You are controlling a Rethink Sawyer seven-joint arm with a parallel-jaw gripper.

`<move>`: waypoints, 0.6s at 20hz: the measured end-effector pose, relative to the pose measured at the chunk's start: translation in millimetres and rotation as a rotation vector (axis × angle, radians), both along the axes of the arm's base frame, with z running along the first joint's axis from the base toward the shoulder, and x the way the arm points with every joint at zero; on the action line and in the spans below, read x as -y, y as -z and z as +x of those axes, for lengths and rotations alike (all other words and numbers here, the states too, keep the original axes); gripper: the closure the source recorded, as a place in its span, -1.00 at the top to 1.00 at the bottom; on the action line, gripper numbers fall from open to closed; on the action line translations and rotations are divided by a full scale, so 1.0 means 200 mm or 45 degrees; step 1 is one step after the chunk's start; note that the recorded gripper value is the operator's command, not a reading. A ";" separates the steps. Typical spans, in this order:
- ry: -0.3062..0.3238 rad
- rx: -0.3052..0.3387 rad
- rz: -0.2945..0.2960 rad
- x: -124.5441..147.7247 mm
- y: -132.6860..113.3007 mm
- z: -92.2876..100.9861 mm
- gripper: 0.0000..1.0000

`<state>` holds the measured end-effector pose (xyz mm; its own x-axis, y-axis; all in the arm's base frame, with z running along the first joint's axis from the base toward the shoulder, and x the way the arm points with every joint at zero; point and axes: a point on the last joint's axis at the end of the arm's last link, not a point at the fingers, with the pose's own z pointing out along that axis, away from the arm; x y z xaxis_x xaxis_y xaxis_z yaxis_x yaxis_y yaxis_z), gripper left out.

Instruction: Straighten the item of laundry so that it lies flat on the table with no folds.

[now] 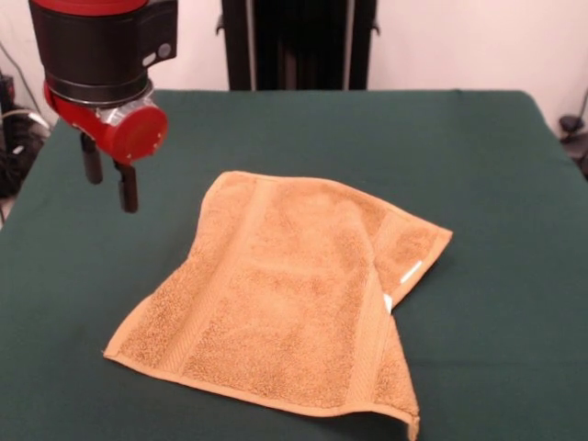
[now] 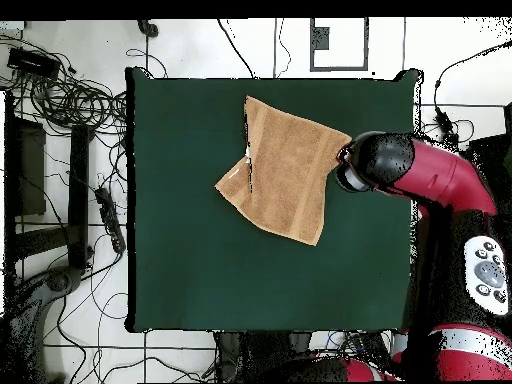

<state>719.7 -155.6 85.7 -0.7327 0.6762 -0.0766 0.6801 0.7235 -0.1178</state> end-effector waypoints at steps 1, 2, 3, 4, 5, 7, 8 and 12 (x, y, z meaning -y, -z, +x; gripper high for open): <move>-0.005 0.000 0.000 -0.01 0.00 0.00 1.00; -0.012 0.000 0.000 -0.03 0.00 0.01 1.00; -0.017 0.000 0.000 -0.05 0.00 0.01 1.00; -0.025 0.000 0.000 -0.07 0.00 0.02 1.00; -0.029 0.000 0.000 -0.08 0.00 0.02 1.00; -0.038 0.000 0.001 -0.11 0.00 0.02 1.00; -0.041 0.001 0.002 -0.12 0.00 0.03 1.00; -0.055 0.002 0.003 -0.17 0.00 0.04 1.00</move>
<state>726.9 -122.5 85.5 -0.7613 0.6439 -0.0765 0.6482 0.7527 -0.1151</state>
